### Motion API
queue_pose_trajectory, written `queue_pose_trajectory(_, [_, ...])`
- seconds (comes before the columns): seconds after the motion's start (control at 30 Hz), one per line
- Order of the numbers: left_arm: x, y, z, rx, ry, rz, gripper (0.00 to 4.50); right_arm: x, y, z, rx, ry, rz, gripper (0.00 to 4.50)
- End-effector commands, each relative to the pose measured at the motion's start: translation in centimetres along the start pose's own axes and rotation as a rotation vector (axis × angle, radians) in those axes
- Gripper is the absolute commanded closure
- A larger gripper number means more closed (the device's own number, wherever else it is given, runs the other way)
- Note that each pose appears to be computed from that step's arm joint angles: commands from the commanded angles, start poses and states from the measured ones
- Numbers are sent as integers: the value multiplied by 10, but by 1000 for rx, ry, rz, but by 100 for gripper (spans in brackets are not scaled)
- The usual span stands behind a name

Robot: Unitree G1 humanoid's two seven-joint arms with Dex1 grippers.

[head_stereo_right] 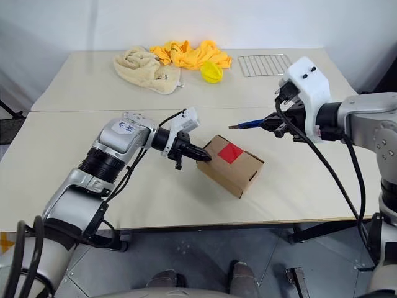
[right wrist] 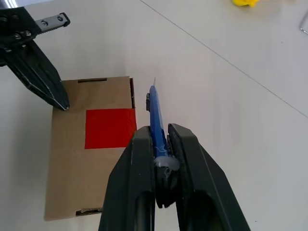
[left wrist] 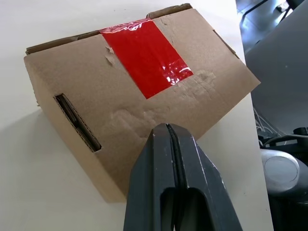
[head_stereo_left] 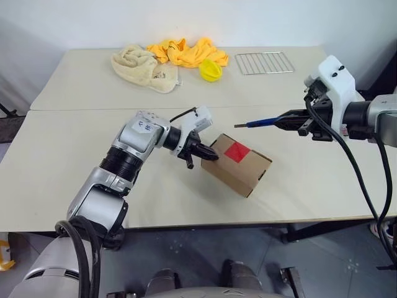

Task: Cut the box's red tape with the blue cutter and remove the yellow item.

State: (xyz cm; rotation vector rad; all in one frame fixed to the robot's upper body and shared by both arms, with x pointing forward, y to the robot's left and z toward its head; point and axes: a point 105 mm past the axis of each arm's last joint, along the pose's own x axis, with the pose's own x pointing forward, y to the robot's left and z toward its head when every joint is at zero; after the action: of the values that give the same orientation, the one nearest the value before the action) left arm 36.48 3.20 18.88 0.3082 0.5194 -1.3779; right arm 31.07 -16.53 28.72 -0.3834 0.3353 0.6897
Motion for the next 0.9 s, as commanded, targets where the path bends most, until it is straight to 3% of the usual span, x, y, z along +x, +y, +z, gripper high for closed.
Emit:
queue_pose_trajectory(0.03, [3, 0, 2, 23, 32, 7, 450, -6, 7, 12, -57, -32, 7, 435])
queue_pose_trajectory(0.9, [6, 1, 1, 13, 45, 15, 450, 10, 11, -2, -30, -1, 66, 435])
